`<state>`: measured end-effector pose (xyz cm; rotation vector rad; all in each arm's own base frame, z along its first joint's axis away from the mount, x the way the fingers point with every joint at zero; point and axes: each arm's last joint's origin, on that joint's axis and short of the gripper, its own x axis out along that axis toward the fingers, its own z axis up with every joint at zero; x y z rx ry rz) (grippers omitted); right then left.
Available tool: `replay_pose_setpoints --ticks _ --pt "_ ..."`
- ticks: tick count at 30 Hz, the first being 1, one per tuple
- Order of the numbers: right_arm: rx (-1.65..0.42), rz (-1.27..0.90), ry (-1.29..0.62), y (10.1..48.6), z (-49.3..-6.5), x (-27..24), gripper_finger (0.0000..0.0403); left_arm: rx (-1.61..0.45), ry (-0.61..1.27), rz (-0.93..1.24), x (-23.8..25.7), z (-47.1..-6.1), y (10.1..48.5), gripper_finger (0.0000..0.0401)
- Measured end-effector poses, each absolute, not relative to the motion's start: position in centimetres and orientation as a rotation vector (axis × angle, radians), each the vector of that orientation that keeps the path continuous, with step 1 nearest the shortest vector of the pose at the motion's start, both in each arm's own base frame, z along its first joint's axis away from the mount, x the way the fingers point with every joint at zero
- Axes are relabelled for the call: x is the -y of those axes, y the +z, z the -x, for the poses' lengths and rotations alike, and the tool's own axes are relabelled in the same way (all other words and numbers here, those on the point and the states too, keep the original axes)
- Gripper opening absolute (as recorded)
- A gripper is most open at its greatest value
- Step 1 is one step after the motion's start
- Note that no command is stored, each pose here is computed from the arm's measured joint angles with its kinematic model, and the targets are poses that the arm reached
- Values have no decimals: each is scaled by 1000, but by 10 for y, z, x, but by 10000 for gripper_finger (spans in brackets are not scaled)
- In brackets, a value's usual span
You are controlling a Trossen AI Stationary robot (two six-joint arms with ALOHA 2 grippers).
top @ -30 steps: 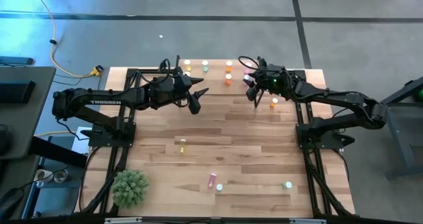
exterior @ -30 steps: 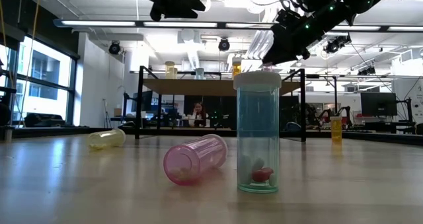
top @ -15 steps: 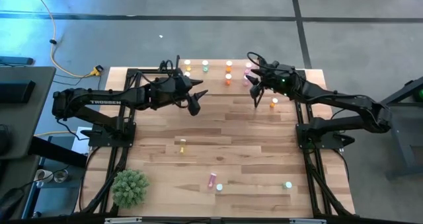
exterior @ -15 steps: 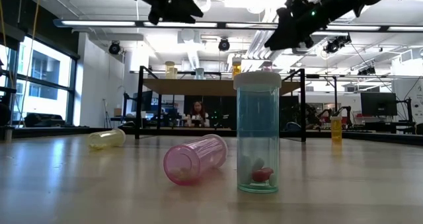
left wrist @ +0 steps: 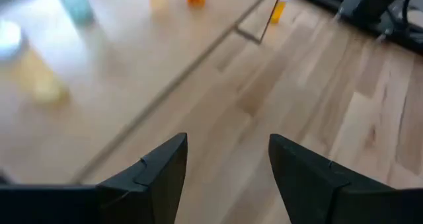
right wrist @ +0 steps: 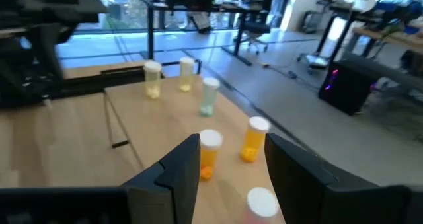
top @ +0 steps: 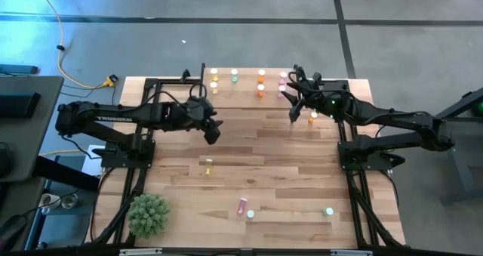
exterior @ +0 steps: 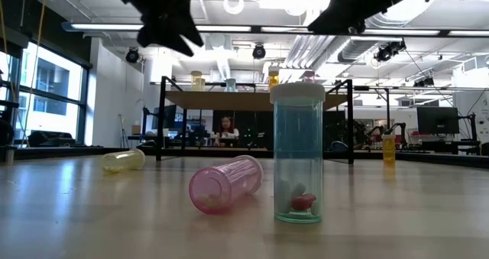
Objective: Pick and place medicine bottles onto shelf by color
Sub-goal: Put the left blue pill bottle on the shelf aligned with the other blue pill bottle
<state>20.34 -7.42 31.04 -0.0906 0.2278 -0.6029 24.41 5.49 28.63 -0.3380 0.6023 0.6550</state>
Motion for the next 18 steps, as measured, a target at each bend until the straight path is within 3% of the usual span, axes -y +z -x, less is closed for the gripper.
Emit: replay_pose_setpoints --ticks 18 --pt "-192 32 -650 312 -207 62 161 -893 705 582 -19 -222 265 198"
